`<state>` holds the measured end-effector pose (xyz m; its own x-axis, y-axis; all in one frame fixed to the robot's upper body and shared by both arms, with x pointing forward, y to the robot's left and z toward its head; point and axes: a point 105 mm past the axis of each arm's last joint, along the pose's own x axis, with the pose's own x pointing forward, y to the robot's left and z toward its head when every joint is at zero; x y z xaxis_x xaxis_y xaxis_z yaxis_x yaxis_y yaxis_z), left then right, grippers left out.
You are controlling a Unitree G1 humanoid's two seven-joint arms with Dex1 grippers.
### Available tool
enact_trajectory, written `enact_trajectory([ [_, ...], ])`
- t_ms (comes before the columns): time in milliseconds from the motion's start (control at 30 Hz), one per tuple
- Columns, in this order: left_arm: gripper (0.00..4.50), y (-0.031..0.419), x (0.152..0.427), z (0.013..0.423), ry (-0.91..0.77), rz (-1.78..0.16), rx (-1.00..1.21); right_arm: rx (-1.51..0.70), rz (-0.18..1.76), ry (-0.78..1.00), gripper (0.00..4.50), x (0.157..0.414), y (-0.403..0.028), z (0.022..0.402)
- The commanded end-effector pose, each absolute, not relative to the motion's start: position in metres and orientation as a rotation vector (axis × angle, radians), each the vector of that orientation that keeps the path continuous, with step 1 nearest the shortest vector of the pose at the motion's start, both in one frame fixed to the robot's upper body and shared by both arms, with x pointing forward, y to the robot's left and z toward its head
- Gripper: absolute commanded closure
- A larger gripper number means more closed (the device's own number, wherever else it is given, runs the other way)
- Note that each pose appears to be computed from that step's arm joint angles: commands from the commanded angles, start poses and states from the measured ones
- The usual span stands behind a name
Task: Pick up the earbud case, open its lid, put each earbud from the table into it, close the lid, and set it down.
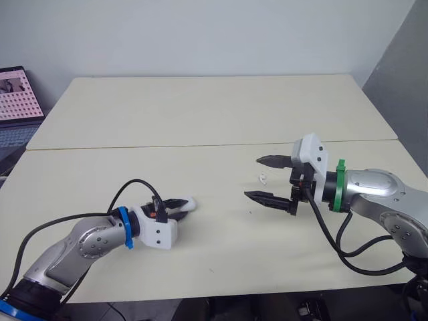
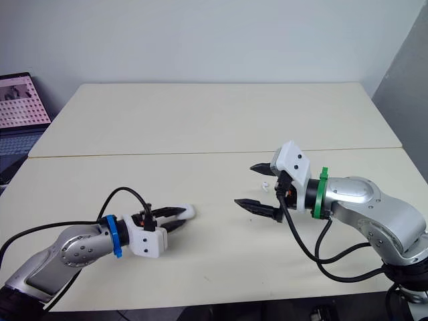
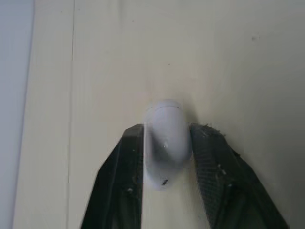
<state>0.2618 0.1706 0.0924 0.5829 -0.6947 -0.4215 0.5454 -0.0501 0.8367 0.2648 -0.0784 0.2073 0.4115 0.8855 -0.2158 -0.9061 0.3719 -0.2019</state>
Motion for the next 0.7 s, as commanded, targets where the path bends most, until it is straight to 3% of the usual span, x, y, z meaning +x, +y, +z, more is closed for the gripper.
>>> enact_trajectory([
  [33,1.75,0.168,0.255,0.106,-0.196,-1.027,1.229,-0.315,1.154,0.031,0.00,0.264,-0.079,0.219],
  [200,0.13,0.172,0.245,0.113,-0.163,-1.054,1.124,-0.290,1.160,0.031,0.00,0.268,-0.078,0.220],
  [233,0.03,0.173,0.243,0.117,-0.156,-1.057,1.071,-0.282,1.162,0.031,0.00,0.269,-0.078,0.220],
  [333,0.03,0.174,0.238,0.129,-0.134,-1.060,0.914,-0.269,1.167,0.030,0.00,0.270,-0.077,0.220],
  [400,0.03,0.174,0.233,0.144,-0.108,-1.068,0.691,-0.260,1.169,0.029,0.00,0.271,-0.076,0.220],
  [467,0.03,0.174,0.226,0.160,-0.042,-1.097,0.433,-0.253,1.171,0.027,0.00,0.272,-0.076,0.222],
  [533,0.03,0.187,0.238,0.165,0.138,-1.111,0.256,-0.220,1.186,0.026,0.00,0.272,-0.075,0.227],
  [600,0.03,0.196,0.249,0.164,0.256,-1.148,0.227,-0.187,1.222,0.036,0.00,0.268,-0.072,0.231],
  [700,0.03,0.202,0.270,0.160,0.278,-1.125,0.253,-0.186,1.270,0.061,0.00,0.259,-0.068,0.230],
])
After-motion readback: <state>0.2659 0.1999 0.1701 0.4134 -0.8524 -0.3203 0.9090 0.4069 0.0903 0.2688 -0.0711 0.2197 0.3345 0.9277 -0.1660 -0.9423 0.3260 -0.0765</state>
